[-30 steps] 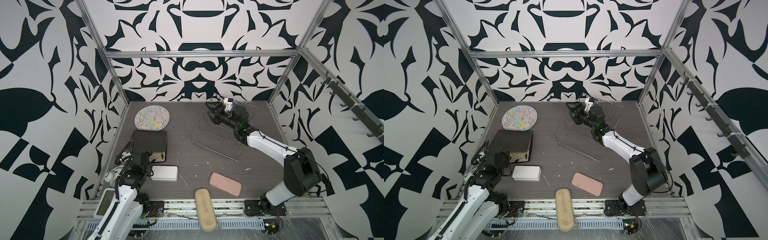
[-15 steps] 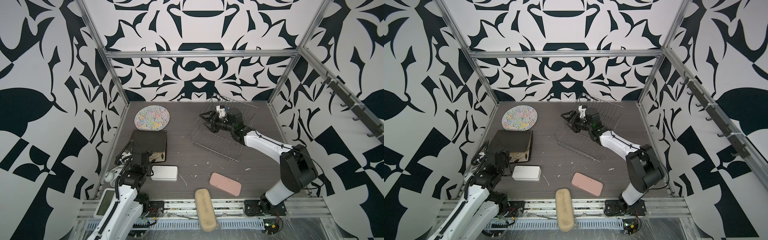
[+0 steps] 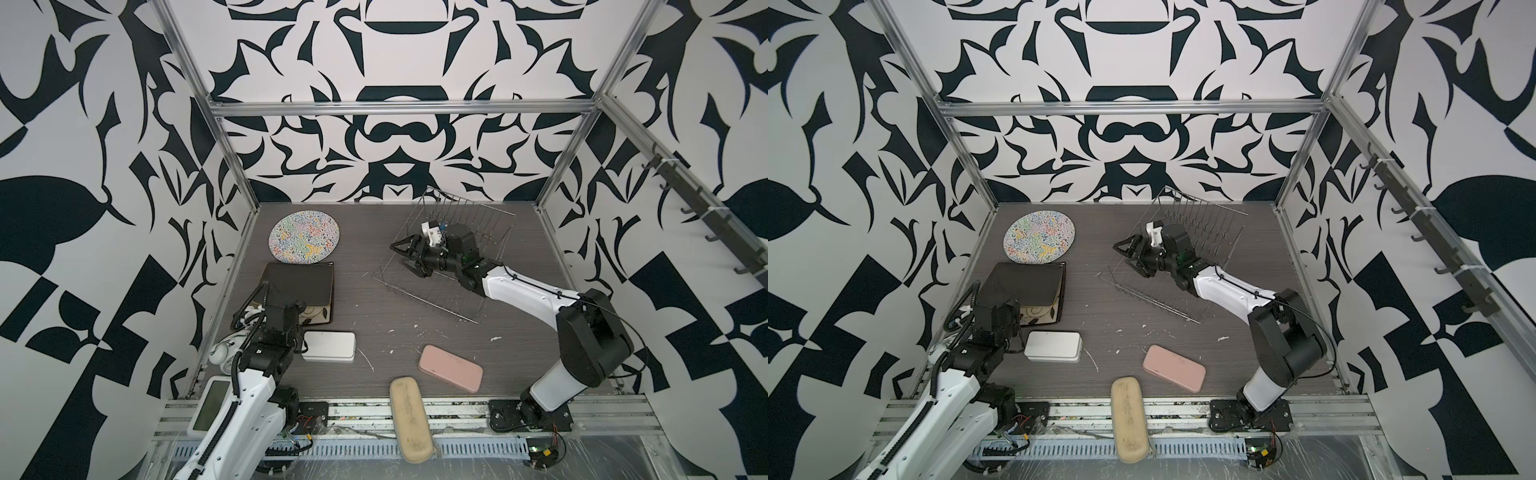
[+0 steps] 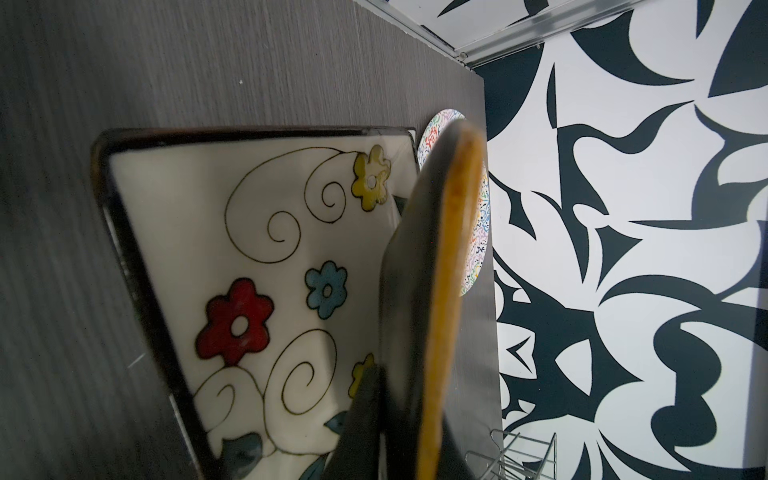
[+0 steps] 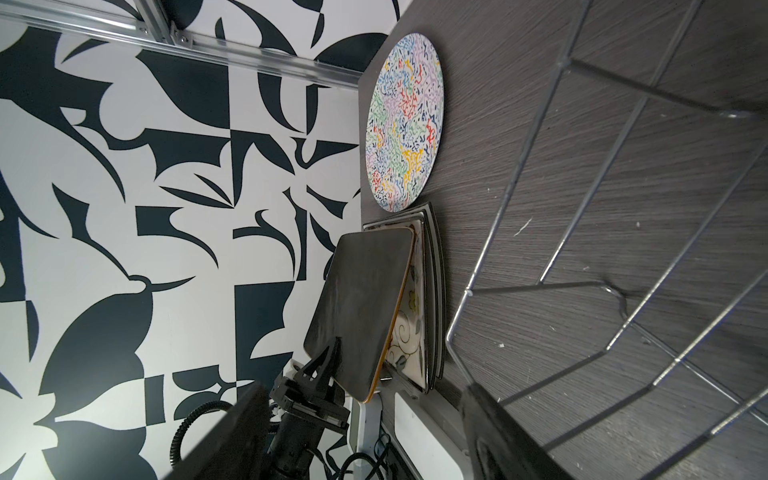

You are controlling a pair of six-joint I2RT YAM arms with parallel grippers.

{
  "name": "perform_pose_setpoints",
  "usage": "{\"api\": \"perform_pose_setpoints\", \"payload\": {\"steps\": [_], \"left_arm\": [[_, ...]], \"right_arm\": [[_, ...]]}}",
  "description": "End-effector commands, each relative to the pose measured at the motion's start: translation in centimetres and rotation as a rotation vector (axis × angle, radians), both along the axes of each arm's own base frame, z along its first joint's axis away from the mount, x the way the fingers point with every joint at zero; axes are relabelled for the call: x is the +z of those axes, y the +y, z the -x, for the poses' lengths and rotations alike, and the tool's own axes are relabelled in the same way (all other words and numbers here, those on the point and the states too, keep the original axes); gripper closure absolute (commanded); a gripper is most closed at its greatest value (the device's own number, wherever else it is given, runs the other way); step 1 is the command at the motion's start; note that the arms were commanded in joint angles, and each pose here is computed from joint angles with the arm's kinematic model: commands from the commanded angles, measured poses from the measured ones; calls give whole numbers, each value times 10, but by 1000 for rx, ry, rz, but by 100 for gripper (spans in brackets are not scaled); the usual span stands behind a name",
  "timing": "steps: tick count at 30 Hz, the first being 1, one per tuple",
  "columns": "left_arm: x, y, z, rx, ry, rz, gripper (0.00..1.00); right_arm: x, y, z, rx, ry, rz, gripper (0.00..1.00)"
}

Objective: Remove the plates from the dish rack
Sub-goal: 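Carry the black plate over the plate stack with the left gripper while the right withdraws, then lower the black plate flat onto the flower-painted plate stack with the left gripper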

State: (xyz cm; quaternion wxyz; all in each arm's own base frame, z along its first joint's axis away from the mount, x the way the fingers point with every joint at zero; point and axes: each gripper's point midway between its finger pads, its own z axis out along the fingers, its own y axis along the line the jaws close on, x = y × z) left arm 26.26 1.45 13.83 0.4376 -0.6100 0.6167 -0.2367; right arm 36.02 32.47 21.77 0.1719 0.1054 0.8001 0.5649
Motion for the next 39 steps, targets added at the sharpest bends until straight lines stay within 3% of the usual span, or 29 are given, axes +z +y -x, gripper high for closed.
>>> {"api": "perform_pose_setpoints", "payload": {"steps": [1,20,27,39], "left_arm": [[40,4,-16,52,-189,48,100],[30,5,-12,66,-163,77,100],[26,4,-11,66,-152,89,79],[20,6,-5,81,-125,89,69]], "right_arm": [[16,4,2,26,-52,-36,24],[18,3,4,27,-54,-39,25],[19,4,3,28,-54,-41,25],[21,4,4,29,-54,-44,26]]}}
